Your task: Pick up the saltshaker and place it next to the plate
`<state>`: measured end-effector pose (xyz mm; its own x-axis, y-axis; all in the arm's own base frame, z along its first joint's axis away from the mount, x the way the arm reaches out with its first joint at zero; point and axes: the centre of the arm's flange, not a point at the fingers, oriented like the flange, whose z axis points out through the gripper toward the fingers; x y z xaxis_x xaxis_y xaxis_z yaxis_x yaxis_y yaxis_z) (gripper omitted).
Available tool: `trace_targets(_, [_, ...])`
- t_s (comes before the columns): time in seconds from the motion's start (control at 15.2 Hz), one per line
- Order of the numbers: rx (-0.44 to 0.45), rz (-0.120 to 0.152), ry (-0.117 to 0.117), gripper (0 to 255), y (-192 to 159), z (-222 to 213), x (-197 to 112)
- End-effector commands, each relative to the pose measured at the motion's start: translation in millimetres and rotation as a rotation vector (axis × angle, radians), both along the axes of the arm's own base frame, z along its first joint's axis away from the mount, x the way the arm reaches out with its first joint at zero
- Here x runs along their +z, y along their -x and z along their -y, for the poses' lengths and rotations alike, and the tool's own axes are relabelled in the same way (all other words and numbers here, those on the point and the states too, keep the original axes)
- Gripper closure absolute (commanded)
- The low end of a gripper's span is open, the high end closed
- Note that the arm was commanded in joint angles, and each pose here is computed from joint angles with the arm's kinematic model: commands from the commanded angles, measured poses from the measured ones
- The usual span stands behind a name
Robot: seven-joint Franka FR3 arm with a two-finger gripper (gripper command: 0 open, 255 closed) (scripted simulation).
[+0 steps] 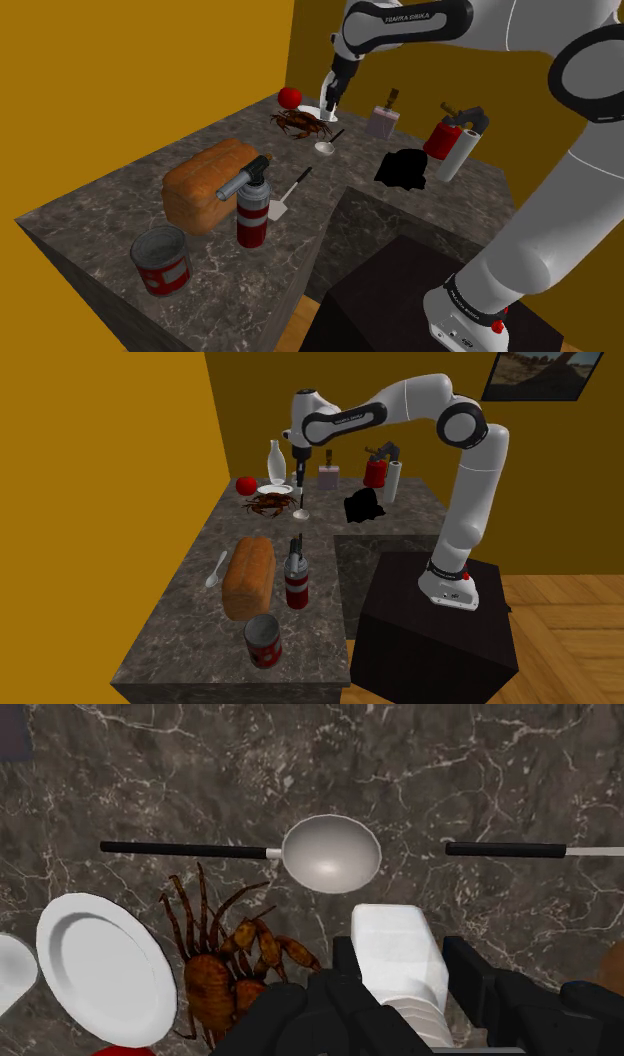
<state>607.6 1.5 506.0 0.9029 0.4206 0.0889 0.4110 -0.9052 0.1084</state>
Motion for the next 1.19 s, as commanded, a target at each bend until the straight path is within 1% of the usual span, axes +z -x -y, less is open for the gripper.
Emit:
trace_targets(0.0, [0.001, 0.0, 0.0, 255, -4, 28, -2])
trace_targets(0.99, [0.001, 0.0, 0.0, 255, -37, 223, -2])
trace_targets(1.06, [0.001, 0.0, 0.0, 255, -40, 245, -1])
trace_targets(1.12, [0.001, 0.0, 0.0, 255, -40, 245, -7])
